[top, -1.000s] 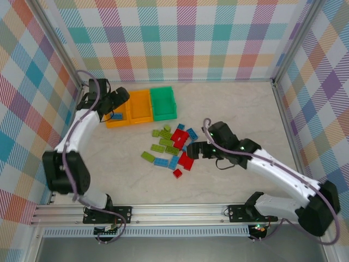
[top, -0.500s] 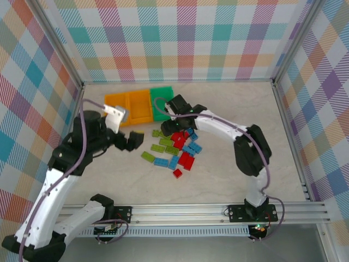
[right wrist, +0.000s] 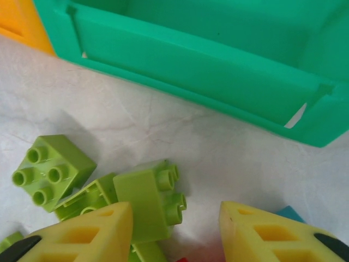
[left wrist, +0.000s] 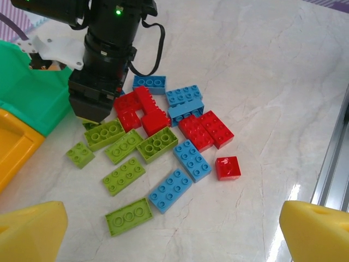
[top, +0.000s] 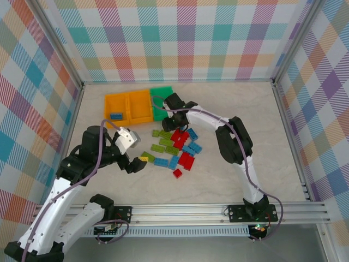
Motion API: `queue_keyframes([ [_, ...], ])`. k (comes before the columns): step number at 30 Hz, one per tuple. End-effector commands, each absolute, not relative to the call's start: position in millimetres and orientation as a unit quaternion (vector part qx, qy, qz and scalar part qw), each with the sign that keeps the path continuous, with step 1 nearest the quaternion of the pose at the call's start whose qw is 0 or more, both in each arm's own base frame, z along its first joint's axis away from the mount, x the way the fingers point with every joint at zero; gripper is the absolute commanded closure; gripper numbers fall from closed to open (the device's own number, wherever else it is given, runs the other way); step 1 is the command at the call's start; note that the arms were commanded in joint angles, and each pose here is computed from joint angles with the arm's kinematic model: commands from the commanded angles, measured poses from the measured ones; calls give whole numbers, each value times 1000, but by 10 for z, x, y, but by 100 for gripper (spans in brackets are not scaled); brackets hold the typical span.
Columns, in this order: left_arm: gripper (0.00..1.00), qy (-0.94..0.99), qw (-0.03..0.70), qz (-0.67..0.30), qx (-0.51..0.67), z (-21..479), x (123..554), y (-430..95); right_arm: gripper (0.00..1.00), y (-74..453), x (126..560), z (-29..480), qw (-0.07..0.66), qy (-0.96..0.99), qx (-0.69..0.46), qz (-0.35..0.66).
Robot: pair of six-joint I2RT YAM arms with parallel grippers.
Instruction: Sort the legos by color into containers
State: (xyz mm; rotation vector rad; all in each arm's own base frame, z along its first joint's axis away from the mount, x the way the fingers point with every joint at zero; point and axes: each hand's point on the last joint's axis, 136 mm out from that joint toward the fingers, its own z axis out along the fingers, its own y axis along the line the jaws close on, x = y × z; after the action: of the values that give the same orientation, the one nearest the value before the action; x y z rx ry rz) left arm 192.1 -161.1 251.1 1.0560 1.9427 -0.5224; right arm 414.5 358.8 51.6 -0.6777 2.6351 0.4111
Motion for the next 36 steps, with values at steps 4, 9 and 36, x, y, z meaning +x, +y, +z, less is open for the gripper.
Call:
queue_keyframes([
  [4,0,757,426,-228,441,2521,1929,-1717,59,3673,4129,435,179,939,-245,160],
  [9,0,758,426,-226,439,2503,1938,-1712,56,3690,4102,404,173,940,-242,168],
  [36,0,761,419,-232,438,2418,1985,-1746,76,3703,4036,868,220,926,-248,180],
])
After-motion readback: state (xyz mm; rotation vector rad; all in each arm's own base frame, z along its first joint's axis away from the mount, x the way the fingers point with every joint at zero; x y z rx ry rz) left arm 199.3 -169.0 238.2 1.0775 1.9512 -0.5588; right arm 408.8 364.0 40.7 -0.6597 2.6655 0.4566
